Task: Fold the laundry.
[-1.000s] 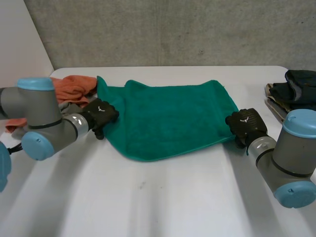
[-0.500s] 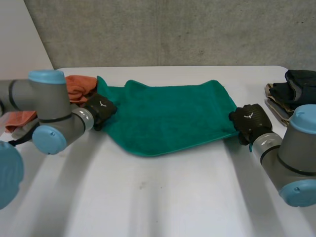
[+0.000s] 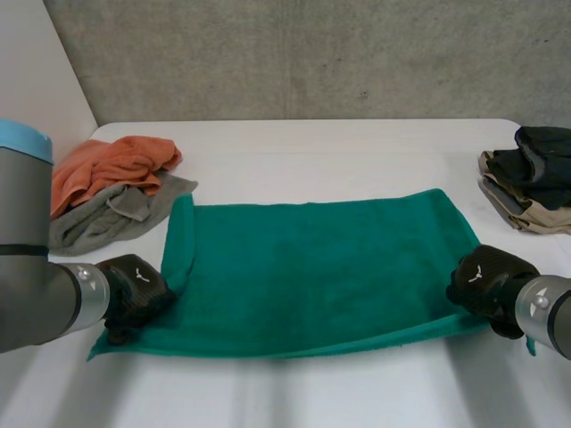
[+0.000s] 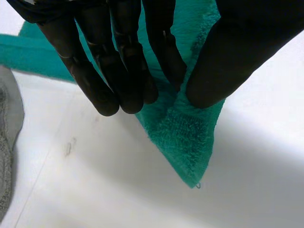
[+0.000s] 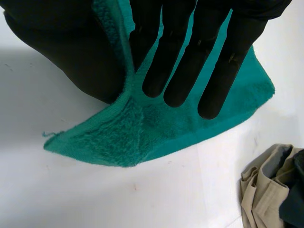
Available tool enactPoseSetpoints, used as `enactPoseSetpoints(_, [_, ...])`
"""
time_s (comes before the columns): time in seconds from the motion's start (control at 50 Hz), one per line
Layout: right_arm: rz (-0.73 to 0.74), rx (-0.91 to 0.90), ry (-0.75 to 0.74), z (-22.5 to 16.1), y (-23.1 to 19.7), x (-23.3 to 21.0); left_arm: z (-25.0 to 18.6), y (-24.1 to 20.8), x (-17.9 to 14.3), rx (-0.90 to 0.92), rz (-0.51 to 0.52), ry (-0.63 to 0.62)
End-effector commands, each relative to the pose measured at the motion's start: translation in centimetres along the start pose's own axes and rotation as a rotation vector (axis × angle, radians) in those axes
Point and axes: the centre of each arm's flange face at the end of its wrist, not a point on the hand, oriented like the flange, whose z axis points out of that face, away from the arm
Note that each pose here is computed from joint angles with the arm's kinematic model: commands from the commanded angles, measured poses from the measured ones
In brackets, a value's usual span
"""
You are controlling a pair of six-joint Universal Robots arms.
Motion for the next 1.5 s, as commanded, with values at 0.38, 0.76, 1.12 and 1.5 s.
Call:
enactPoseSetpoints(0.38, [0.429, 0.945, 1.2, -3.0, -10.4, 25.5, -9.1, -16.6, -20.3, 1.046, -0.416, -0.823])
enactPoseSetpoints(0.76, [0.461, 0.704, 0.838, 5.4, -7.2, 19.2, -0.5, -12.5, -17.0, 0.806, -0.428, -0.691])
enactPoseSetpoints(1.12, [0.538, 0.215, 0.267, 8.8, 1.5, 6.8, 5.8, -3.3, -4.5, 0.367, -0.257, -0.304])
enactPoseSetpoints(1.5, [0.167, -0.031, 0.065, 1.9, 4.0, 3.8, 0.7, 0.4, 1.3, 0.011, -0.103, 0.029])
